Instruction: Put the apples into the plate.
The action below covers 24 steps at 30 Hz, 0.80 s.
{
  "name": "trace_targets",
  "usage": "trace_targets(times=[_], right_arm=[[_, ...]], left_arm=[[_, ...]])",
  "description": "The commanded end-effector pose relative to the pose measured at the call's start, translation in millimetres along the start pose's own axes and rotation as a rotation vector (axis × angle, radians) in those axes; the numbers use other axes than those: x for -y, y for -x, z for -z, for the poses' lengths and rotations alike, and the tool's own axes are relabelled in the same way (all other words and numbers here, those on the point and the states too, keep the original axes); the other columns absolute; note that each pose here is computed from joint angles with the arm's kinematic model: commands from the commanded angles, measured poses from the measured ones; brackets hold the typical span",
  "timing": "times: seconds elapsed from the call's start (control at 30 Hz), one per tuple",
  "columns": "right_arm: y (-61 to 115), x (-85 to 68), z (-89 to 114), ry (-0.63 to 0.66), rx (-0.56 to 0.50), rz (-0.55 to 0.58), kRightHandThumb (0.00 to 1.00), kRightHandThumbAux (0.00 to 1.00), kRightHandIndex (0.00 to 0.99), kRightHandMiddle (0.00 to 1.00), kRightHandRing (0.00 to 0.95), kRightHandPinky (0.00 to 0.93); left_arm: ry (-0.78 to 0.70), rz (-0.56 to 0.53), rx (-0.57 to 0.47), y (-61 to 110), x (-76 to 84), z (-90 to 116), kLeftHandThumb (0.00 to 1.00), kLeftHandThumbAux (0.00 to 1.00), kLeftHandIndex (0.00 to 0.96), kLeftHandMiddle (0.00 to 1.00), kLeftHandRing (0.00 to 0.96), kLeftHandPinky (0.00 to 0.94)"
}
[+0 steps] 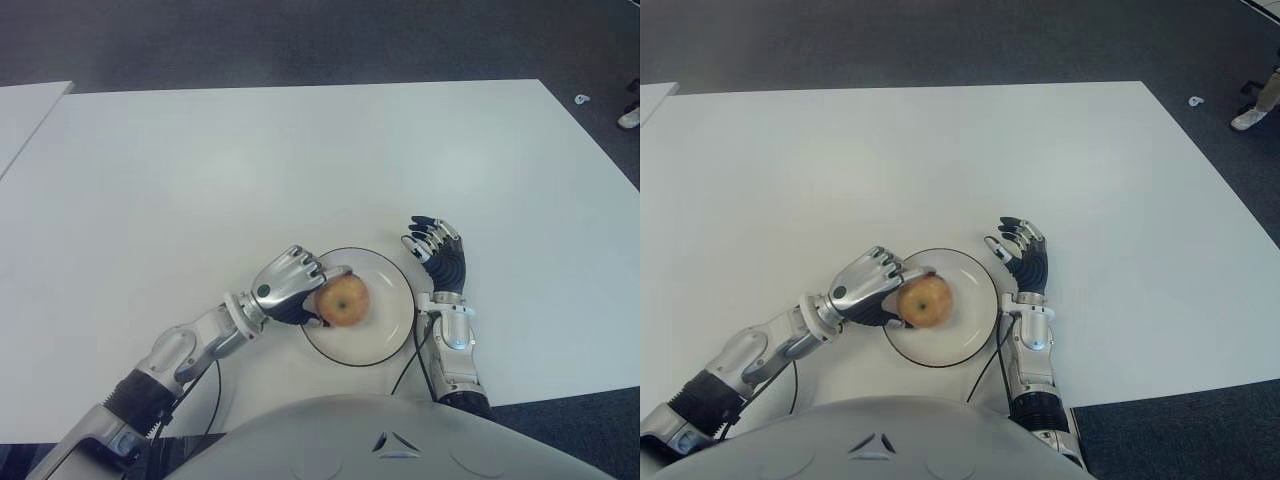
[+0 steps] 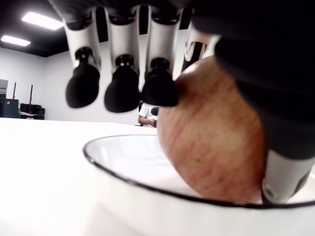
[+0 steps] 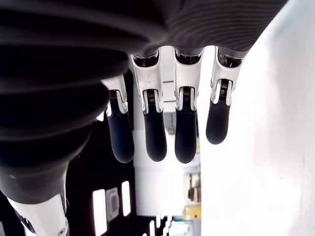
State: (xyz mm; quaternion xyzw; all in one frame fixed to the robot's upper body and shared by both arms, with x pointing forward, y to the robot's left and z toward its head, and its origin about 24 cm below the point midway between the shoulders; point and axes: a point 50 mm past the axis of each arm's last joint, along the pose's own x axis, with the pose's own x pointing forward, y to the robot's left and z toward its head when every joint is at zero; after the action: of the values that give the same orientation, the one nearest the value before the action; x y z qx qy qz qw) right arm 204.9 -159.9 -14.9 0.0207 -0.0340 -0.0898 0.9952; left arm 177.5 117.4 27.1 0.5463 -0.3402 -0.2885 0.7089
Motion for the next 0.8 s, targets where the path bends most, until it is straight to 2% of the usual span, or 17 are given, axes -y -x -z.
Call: trace_targets(times=[0.03, 0.23, 0.4, 0.43, 0.47, 0.53, 0.57, 0.67, 0.8], right_arm=[[59.6, -7.1, 61, -0.048, -0.379, 0.042, 0.688, 0.730, 0.406, 0.374, 0.373, 0.391], [59.5, -7.0, 61, -0.054, -0.385, 0.037, 0.687, 0.731, 0.405, 0.372, 0.376, 0.398], [60.6, -8.0, 60, -0.059, -0.379, 0.039, 0.686, 0.732, 0.403, 0.369, 0.372, 0.377], [60.6, -8.3, 60, -0.060, -0.379, 0.039, 0.686, 0.732, 0.403, 0.370, 0.372, 0.378], [60.4, -8.5, 60, -0.060, -0.380, 0.039, 0.686, 0.732, 0.403, 0.371, 0.372, 0.379], [60.0, -8.7, 60, -0.058, -0.382, 0.039, 0.686, 0.732, 0.403, 0.370, 0.371, 0.381], [59.9, -8.9, 60, -0.056, -0.382, 0.039, 0.686, 0.732, 0.403, 0.368, 0.368, 0.375], [59.4, -8.9, 61, -0.051, -0.386, 0.038, 0.684, 0.733, 0.403, 0.364, 0.364, 0.363], [58.6, -8.7, 61, -0.043, -0.389, 0.038, 0.683, 0.733, 0.402, 0.360, 0.361, 0.371]], left_arm=[[-0.004, 0.085, -0.006, 2.9, 13.5, 1, 0.720, 0.697, 0.443, 0.819, 0.785, 0.779], [0.006, 0.119, 0.019, -1.0, 1.6, 4, 0.717, 0.697, 0.444, 0.827, 0.788, 0.756], [0.057, 0.180, 0.001, 0.6, 5.1, 4, 0.701, 0.695, 0.437, 0.776, 0.730, 0.705], [0.063, 0.188, -0.004, 0.7, 4.8, 4, 0.567, 0.574, 0.431, 0.724, 0.678, 0.644], [0.069, 0.196, -0.012, 0.6, 4.8, 4, 0.479, 0.496, 0.428, 0.691, 0.645, 0.604], [0.074, 0.202, -0.026, 0.8, 4.7, 5, 0.381, 0.410, 0.391, 0.567, 0.526, 0.491], [0.076, 0.203, -0.032, 0.9, 4.6, 6, 0.320, 0.360, 0.348, 0.456, 0.406, 0.376], [0.069, 0.189, -0.050, 1.6, 1.4, 7, 0.229, 0.285, 0.268, 0.285, 0.223, 0.190], [0.043, 0.141, -0.056, -1.5, -21.2, 5, 0.170, 0.225, 0.152, 0.144, 0.088, 0.063]])
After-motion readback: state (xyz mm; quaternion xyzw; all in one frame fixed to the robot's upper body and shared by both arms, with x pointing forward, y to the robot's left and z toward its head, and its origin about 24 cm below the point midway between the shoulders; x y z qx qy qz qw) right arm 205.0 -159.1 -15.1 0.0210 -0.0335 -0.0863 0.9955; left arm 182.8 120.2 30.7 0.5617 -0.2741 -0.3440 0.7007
